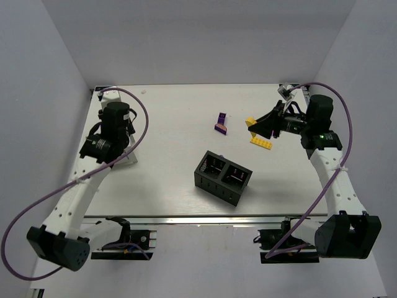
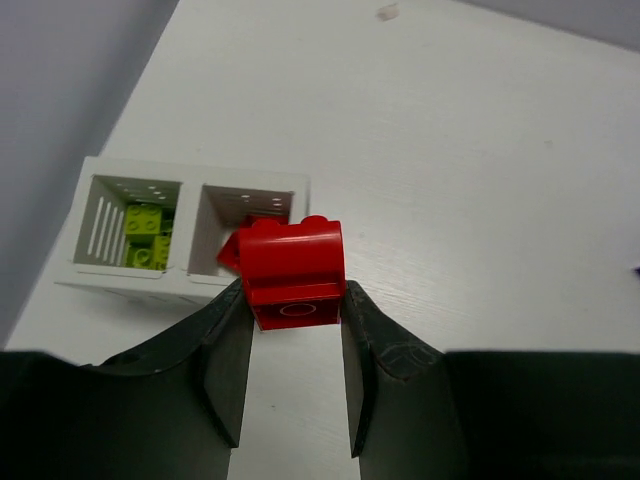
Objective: Sort the legos into containers by color
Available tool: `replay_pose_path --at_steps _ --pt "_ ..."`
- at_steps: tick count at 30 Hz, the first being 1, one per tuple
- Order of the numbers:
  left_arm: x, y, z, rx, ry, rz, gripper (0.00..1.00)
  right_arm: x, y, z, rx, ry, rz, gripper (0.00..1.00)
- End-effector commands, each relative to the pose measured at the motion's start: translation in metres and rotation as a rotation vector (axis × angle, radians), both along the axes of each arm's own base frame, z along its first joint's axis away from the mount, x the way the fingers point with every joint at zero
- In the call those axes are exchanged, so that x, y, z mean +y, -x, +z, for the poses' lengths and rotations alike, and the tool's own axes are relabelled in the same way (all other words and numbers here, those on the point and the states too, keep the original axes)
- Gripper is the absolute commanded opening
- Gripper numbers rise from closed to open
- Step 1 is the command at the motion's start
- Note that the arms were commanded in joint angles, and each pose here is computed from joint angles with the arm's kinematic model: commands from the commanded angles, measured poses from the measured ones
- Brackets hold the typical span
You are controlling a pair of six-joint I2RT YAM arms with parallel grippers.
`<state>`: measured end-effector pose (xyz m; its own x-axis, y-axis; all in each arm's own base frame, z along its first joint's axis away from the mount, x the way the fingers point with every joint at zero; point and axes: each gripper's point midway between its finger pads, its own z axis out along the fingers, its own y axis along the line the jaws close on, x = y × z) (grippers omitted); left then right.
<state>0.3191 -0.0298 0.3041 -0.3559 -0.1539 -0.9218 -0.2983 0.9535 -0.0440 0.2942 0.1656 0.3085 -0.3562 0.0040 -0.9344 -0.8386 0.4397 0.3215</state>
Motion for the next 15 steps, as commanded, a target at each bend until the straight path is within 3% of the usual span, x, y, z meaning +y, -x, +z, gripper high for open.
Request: replay_pose_path --at_steps 1,9,15 --pt "0.025 -0.012 -0.039 0.124 -0.060 0.050 0.00 -0.001 0.007 0.014 -0.095 -0.012 0.049 0.00" --pt "0.056 -0.050 -0.061 0.174 -0.014 0.094 0.00 -0.001 0.020 0.000 -0.083 0.013 0.091 0.00" --pt "0.070 -0.057 -0.090 0.212 0.007 0.133 0.00 -0.003 0.021 -0.008 -0.081 0.034 0.096 0.00"
